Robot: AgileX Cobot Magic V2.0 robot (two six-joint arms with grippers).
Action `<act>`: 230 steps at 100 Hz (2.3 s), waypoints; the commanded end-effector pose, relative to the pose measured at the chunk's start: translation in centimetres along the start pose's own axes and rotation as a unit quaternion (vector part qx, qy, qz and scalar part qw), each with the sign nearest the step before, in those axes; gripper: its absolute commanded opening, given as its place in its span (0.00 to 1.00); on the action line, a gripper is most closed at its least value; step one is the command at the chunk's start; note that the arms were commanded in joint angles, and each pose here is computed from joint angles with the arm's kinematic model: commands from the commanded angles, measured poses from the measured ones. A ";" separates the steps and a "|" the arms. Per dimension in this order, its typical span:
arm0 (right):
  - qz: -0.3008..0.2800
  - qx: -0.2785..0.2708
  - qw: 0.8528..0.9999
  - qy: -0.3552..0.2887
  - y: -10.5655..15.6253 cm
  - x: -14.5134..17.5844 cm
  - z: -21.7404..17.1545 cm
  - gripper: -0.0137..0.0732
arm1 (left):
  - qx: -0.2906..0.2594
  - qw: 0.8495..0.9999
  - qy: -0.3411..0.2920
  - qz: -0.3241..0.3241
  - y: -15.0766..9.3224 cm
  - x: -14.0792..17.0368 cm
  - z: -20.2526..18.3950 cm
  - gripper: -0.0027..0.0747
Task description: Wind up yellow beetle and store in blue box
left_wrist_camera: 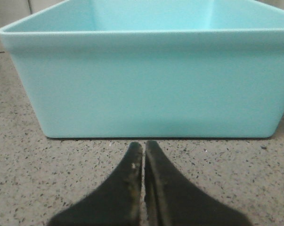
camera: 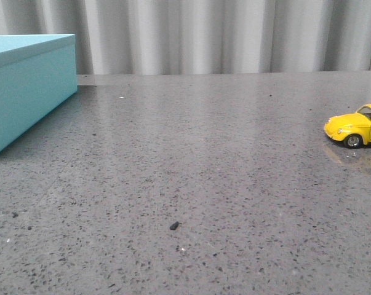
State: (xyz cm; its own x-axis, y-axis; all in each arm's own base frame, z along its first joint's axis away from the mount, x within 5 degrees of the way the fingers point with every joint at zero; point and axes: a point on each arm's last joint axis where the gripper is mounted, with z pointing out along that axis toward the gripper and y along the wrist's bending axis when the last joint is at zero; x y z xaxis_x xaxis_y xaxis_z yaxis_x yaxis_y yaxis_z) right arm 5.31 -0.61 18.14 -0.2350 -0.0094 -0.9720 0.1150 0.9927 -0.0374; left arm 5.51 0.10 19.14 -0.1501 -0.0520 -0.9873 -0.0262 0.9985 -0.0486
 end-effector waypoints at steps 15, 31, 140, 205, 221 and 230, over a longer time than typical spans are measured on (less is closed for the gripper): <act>-0.009 0.008 0.999 -0.042 -0.1 -0.2 0.0 0.11 | 0.011 0.996 -0.083 -0.024 -0.1 -0.8 -0.2 0.01; -0.009 0.009 0.998 -0.053 -0.1 -0.4 0.0 0.11 | 0.015 0.995 -0.090 -0.048 -0.1 -0.9 -0.2 0.01; 0.014 0.005 0.997 -0.074 -0.1 -0.8 0.0 0.11 | 0.015 0.989 -0.137 -0.048 -0.1 -1.8 -0.4 0.01; 0.014 0.007 0.994 -0.111 -0.2 -3.7 -0.8 0.11 | 0.020 0.986 -0.152 -0.065 -0.2 -3.9 -1.0 0.01; 0.013 0.002 0.997 -0.070 -0.2 -6.4 -1.1 0.11 | 0.020 0.988 -0.140 -0.058 -0.4 -6.2 -1.1 0.01; 0.013 -0.002 0.999 -0.037 -0.3 -8.2 -1.1 0.11 | 0.020 0.988 -0.139 -0.058 -0.4 -7.5 -1.0 0.01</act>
State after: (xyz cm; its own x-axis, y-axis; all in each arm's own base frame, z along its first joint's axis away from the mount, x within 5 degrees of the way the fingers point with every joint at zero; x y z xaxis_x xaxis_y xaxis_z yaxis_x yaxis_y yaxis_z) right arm 5.63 -0.58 23.35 -0.1780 0.0082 -0.9840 0.1132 0.9935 -0.0122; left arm 5.54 0.00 24.17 0.0519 -0.1537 -0.9868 0.0003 0.9881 -0.1539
